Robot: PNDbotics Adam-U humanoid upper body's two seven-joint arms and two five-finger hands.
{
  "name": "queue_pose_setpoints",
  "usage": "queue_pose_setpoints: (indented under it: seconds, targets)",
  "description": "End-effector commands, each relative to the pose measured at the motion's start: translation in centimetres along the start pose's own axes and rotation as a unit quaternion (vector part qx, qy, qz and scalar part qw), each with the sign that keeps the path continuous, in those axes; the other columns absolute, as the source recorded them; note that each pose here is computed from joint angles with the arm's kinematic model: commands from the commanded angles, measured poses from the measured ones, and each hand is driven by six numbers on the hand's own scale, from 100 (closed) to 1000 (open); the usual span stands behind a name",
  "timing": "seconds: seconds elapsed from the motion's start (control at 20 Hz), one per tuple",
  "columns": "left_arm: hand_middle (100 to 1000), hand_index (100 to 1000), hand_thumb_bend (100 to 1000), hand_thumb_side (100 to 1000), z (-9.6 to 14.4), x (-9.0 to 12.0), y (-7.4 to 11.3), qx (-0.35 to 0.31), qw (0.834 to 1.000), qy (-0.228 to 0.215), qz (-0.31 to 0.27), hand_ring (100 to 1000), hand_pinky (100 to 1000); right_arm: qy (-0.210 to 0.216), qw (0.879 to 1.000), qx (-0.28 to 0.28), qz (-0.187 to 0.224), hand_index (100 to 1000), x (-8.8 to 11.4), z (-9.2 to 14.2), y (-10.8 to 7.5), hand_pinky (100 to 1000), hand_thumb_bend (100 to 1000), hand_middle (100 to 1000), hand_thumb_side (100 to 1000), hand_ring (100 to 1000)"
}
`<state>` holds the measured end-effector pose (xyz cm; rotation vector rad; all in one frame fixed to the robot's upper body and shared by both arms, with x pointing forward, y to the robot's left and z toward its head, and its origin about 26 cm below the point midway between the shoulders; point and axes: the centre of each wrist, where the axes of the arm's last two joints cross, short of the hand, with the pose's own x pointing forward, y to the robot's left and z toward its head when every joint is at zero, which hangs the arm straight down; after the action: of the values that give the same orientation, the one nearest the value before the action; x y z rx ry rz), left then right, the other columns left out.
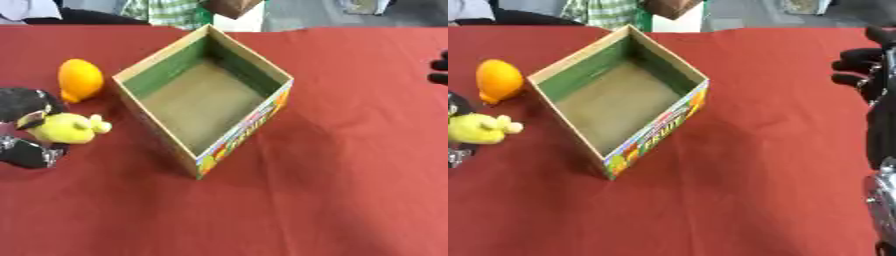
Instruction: Pick up objects on the table and place them in the box.
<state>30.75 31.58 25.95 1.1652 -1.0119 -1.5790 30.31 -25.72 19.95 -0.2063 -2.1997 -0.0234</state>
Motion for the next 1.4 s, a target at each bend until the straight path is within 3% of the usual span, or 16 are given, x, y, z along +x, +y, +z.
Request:
queue_pose_setpoints:
  seconds: [0.05, 0.4, 0.75, 1.4]
  targets:
    - [592, 566, 100, 302, 1.1, -0.1, 2.0, 0.044, 0.999, 0.017, -0.010, 572, 477, -0.020, 1.000, 0.002, 0.003, 851, 0.9, -0.4, -0.4, 667, 100, 600, 870, 667]
    - [571, 536, 100, 310, 1.9, 1.6, 5.4, 0.137, 0.990, -0.007, 0.005, 552, 449, -0.018, 1.000, 0.006, 0.001, 851, 0.8, -0.3, -0.3, 667, 100, 600, 867, 668]
    - [565, 536, 100, 316, 0.4, 5.1, 9.1, 0.199, 0.977, -0.080, 0.015, 550, 444, -0.013, 1.000, 0.011, -0.003, 850, 0.7, -0.1, -0.2, 667, 100, 601, 866, 669]
    - [564, 532, 100, 320, -7.9, 10.8, 8.6, 0.186, 0.975, -0.121, -0.015, 553, 447, -0.005, 1.000, 0.016, -0.010, 851, 0.5, 0.1, 0.1, 668, 100, 600, 869, 669]
